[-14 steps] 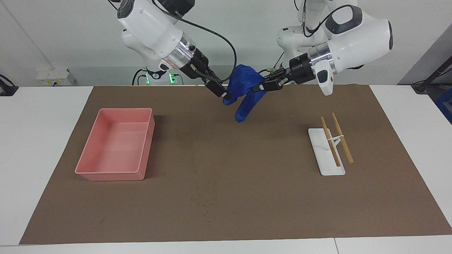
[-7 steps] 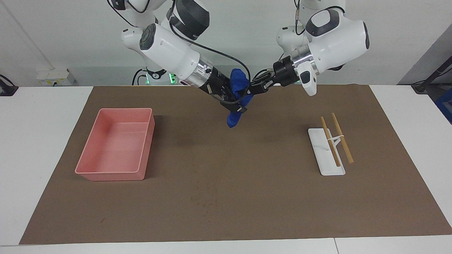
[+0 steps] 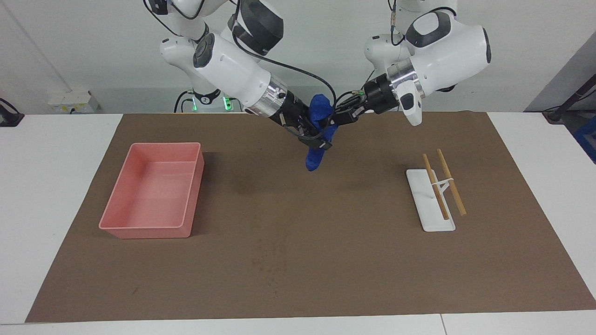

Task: Wipe water with towel using both arms
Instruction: 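Grasp the towel with the right gripper from the left gripper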

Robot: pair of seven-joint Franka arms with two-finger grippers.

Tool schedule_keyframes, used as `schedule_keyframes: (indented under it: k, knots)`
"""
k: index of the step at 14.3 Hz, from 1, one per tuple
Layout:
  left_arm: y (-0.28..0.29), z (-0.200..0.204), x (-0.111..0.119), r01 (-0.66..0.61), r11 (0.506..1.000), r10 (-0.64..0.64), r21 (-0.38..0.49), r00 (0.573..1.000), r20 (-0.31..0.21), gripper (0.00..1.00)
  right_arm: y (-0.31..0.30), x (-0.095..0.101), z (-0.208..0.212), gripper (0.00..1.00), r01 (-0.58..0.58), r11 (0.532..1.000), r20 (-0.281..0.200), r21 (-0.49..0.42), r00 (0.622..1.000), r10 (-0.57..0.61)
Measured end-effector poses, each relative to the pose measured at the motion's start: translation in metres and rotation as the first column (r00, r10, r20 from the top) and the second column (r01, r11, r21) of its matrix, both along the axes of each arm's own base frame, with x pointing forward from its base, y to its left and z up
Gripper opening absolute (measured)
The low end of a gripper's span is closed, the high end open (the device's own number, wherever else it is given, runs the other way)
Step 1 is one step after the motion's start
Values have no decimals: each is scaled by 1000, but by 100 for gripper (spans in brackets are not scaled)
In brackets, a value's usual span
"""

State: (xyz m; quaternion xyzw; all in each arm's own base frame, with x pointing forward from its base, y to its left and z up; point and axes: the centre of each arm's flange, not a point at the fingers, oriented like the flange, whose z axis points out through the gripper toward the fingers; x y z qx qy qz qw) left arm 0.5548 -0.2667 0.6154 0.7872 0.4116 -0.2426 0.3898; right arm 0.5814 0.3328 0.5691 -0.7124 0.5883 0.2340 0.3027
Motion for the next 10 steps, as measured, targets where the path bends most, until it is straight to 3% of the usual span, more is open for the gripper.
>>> schedule_keyframes:
  k: [4, 8, 10]
  knots:
    - [3, 6, -2, -4, 1000, 4, -1, 1000, 9, 16, 0, 0, 3, 18, 0, 1000, 6, 2, 1000, 0]
    - [3, 12, -5, -5, 1000, 5, 0, 1000, 23, 16, -1, -2, 10, 15, -2, 1000, 22, -1, 1000, 2]
    - [4, 16, -7, -2, 1000, 2, 17, 999, 39, 31, -2, -3, 13, 15, -4, 1000, 31, -9, 1000, 4]
